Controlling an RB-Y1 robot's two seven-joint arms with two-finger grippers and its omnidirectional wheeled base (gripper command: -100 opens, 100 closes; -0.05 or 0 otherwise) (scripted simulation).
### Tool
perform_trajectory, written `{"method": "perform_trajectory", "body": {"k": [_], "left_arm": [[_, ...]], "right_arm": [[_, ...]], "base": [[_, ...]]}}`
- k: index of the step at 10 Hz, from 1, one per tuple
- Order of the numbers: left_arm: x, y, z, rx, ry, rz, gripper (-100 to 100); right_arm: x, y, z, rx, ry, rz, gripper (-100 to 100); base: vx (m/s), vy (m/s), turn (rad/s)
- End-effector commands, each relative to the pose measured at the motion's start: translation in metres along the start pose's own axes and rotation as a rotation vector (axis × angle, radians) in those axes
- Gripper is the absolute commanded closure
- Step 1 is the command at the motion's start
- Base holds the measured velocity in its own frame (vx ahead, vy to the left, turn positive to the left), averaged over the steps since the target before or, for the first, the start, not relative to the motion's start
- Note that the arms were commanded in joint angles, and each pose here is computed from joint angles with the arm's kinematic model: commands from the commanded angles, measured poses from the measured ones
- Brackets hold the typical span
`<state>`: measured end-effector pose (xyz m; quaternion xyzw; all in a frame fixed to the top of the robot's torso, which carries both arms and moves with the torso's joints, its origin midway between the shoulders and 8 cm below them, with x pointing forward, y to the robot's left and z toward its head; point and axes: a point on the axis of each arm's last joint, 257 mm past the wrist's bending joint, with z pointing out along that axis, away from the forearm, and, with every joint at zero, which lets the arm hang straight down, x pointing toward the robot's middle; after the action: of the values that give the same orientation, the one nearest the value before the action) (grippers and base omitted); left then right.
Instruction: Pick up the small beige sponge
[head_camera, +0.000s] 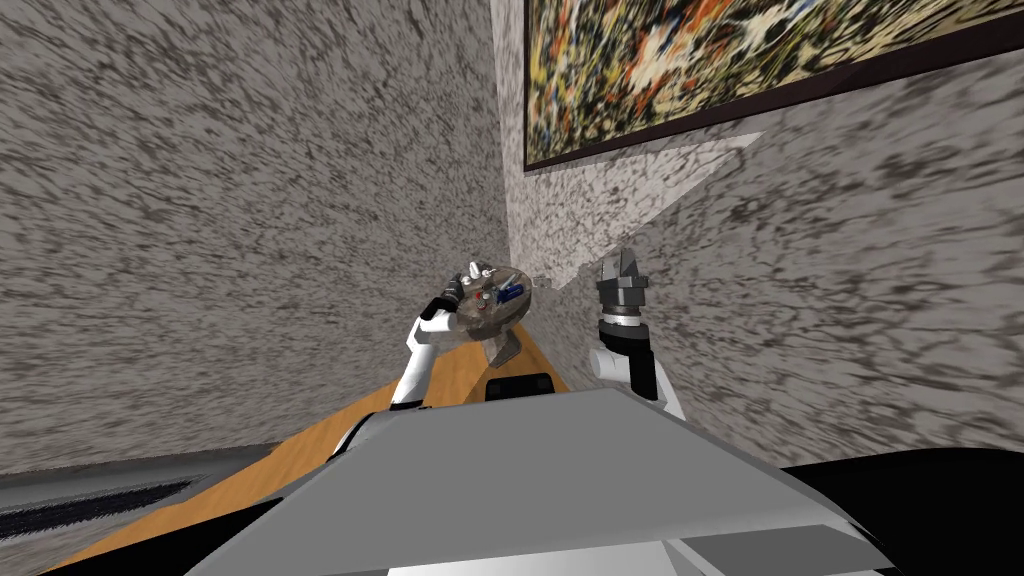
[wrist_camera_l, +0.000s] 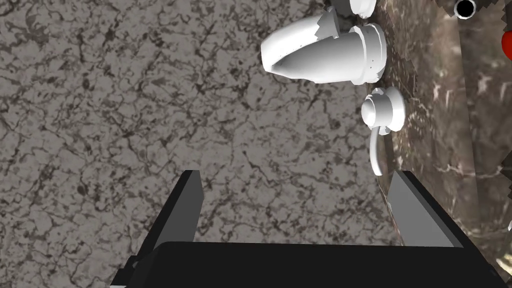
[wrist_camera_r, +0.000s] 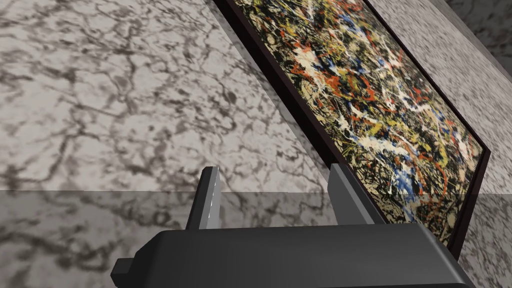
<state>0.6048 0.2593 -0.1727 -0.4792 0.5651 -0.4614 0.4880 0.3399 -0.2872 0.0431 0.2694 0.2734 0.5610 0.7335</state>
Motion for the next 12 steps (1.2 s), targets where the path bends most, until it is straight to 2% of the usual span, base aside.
{"method": "perform_trajectory", "body": {"k": [1,2,3,4,5,6,7,9,10,11,12], "left_arm": [[-0.001,0.011,0.005,-0.043,0.004,0.005,-100],[-0.003,0.015,0.013,-0.082,0.009,0.014,-100],[-0.003,0.023,0.013,-0.100,0.008,0.013,-100],[-0.007,0.029,0.021,-0.140,0.010,0.022,-100],[-0.007,0.035,0.021,-0.156,0.010,0.021,-100],[-0.011,0.041,0.027,-0.195,0.012,0.030,-100],[-0.011,0.047,0.027,-0.212,0.011,0.029,-100],[-0.020,0.056,0.037,-0.286,0.011,0.044,-100],[-0.022,0.070,0.035,-0.320,0.010,0.041,-100],[-0.026,0.071,0.038,-0.352,0.009,0.048,-100],[-0.028,0.080,0.037,-0.371,0.007,0.045,-100]], "right_arm": [[0.000,0.000,0.000,0.000,0.000,0.000,0],[0.000,0.000,0.000,0.000,0.000,0.000,0],[0.000,0.000,0.000,0.000,0.000,0.000,0],[0.000,0.000,0.000,0.000,0.000,0.000,0],[0.000,0.000,0.000,0.000,0.000,0.000,0],[0.000,0.000,0.000,0.000,0.000,0.000,0],[0.000,0.000,0.000,0.000,0.000,0.000,0],[0.000,0.000,0.000,0.000,0.000,0.000,0],[0.000,0.000,0.000,0.000,0.000,0.000,0],[0.000,0.000,0.000,0.000,0.000,0.000,0],[0.000,0.000,0.000,0.000,0.000,0.000,0]], "base": [[0.001,-0.027,0.044],[0.001,-0.029,0.068],[0.006,-0.025,0.036],[0.007,-0.027,0.067],[0.004,-0.023,0.032],[0.005,-0.025,0.062],[0.006,-0.022,0.024],[0.007,-0.029,0.055],[0.009,-0.029,0.021],[0.009,-0.026,0.033],[0.009,-0.018,0.016]]}}
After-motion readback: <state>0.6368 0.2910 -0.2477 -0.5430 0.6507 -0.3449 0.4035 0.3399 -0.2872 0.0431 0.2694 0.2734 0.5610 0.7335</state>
